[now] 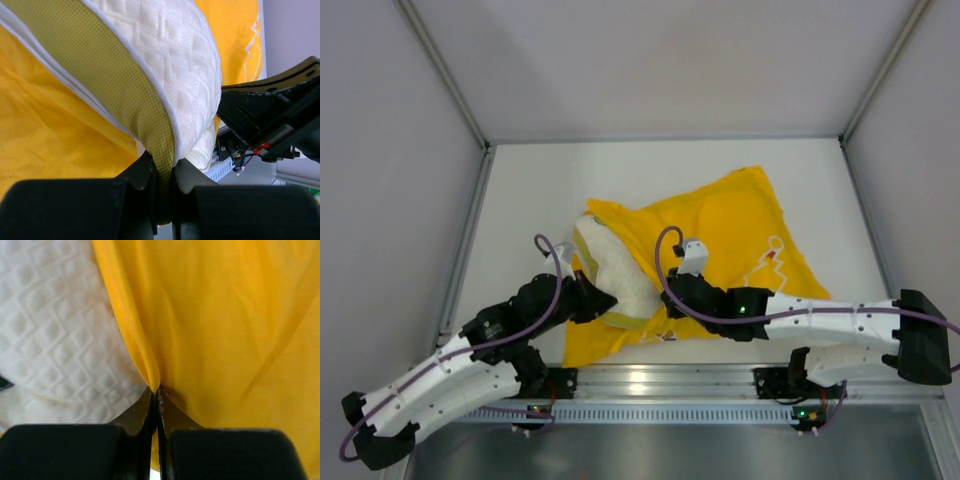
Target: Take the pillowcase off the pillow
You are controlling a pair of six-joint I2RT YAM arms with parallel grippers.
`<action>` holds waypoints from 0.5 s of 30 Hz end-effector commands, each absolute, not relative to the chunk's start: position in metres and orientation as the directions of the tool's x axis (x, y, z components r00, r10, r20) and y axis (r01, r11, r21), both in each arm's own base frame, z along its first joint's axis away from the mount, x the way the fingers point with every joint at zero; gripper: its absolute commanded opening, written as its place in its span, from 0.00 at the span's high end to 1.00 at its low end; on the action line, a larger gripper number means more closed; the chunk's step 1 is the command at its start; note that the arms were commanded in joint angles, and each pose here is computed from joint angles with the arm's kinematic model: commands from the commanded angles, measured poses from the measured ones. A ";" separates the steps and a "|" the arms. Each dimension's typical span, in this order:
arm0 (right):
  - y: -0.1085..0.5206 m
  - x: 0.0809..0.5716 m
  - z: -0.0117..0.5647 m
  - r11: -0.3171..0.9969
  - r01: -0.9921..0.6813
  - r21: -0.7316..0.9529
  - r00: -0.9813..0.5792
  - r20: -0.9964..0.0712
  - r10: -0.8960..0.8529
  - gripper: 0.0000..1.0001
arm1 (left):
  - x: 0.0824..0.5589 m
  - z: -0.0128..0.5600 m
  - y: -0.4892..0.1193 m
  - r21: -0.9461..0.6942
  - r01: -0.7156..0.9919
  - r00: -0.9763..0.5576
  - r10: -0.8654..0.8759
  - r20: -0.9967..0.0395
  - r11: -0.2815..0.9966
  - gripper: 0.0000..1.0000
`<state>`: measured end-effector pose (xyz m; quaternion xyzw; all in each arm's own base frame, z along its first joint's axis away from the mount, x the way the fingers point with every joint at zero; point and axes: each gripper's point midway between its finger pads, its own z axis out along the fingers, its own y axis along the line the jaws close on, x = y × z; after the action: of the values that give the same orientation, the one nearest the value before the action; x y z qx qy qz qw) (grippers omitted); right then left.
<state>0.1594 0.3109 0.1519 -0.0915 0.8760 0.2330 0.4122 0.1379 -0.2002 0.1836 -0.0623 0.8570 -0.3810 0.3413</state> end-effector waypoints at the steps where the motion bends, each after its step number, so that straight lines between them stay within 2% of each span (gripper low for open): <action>1: 0.276 0.163 0.116 0.941 -0.279 0.189 -0.632 -0.774 -0.032 1.00 | 0.142 0.244 -0.202 -0.769 0.228 -0.691 -0.457 -0.560 0.597 1.00; 8: 0.216 0.172 0.078 0.978 -0.138 0.157 -0.657 -0.754 0.029 1.00 | 0.138 0.282 -0.170 -0.752 0.228 -0.620 -0.504 -0.602 0.619 1.00; 15: 0.167 0.190 0.083 0.981 -0.033 0.194 -0.651 -0.749 0.126 1.00 | 0.116 0.331 -0.102 -0.744 0.207 -0.511 -0.578 -0.636 0.636 1.00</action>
<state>0.1895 0.2194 0.1119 0.0328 0.8826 0.1921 0.4278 0.1184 -0.1484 0.2653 -0.0775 0.8271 -0.3902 0.3971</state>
